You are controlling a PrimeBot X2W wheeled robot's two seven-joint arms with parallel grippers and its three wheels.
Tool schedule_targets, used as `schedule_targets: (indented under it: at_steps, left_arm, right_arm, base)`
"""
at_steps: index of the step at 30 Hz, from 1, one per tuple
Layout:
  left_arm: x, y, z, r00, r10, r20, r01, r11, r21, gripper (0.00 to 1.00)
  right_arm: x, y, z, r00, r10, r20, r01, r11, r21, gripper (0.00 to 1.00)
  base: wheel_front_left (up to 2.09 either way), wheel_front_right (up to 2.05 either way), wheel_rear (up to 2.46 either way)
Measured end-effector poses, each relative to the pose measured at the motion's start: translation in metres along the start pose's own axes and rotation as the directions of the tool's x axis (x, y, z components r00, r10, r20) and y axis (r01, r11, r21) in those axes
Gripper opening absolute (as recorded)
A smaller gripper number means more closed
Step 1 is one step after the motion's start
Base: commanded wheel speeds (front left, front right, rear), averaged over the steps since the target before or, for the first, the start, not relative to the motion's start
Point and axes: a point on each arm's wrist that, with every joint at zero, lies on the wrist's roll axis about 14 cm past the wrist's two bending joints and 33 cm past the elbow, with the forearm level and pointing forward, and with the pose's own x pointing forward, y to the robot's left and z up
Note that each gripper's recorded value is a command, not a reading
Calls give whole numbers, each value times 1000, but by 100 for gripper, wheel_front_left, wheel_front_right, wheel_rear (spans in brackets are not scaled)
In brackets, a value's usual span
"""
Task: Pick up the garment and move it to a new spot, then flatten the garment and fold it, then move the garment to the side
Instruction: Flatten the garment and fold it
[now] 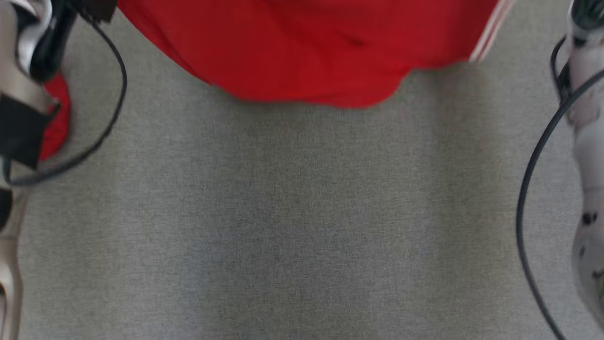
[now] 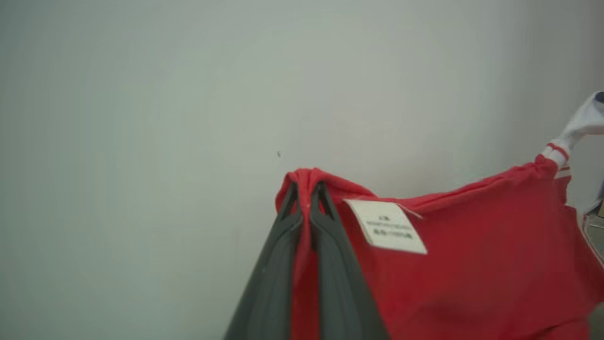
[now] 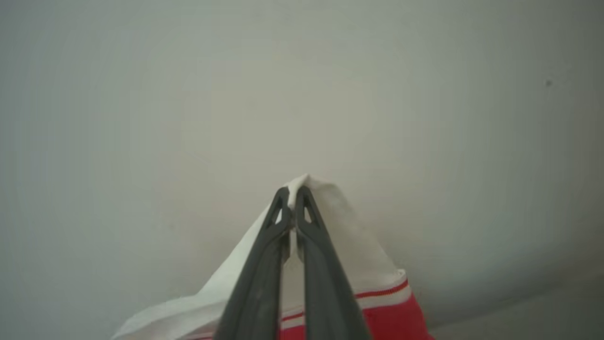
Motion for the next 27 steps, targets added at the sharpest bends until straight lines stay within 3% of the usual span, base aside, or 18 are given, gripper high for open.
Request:
schedule_targets:
  at_steps: [5,9,16,25,27]
  left_arm:
    - [29,5,-6,1000,1,-5,-1,1000,0,0]
    - [49,3,18,999,-17,36,15,998,56,0]
    - [71,-15,91,987,-53,153,39,995,93,0]
    - [82,-31,122,978,-88,189,56,984,171,0]
    - [82,-33,129,974,-82,211,52,988,145,0]
  right_arm:
    - [30,-9,16,999,-30,21,32,994,-102,0]
    - [43,-8,60,993,-45,109,62,984,-166,0]
    - [43,12,131,978,-31,205,91,952,-291,0]
    - [42,31,168,964,4,266,103,916,-387,0]
    - [41,34,174,960,11,281,105,913,-395,0]
  base:
    - [0,0,0]
    - [0,0,0]
    - [0,0,0]
    - [0,0,0]
    - [0,0,0]
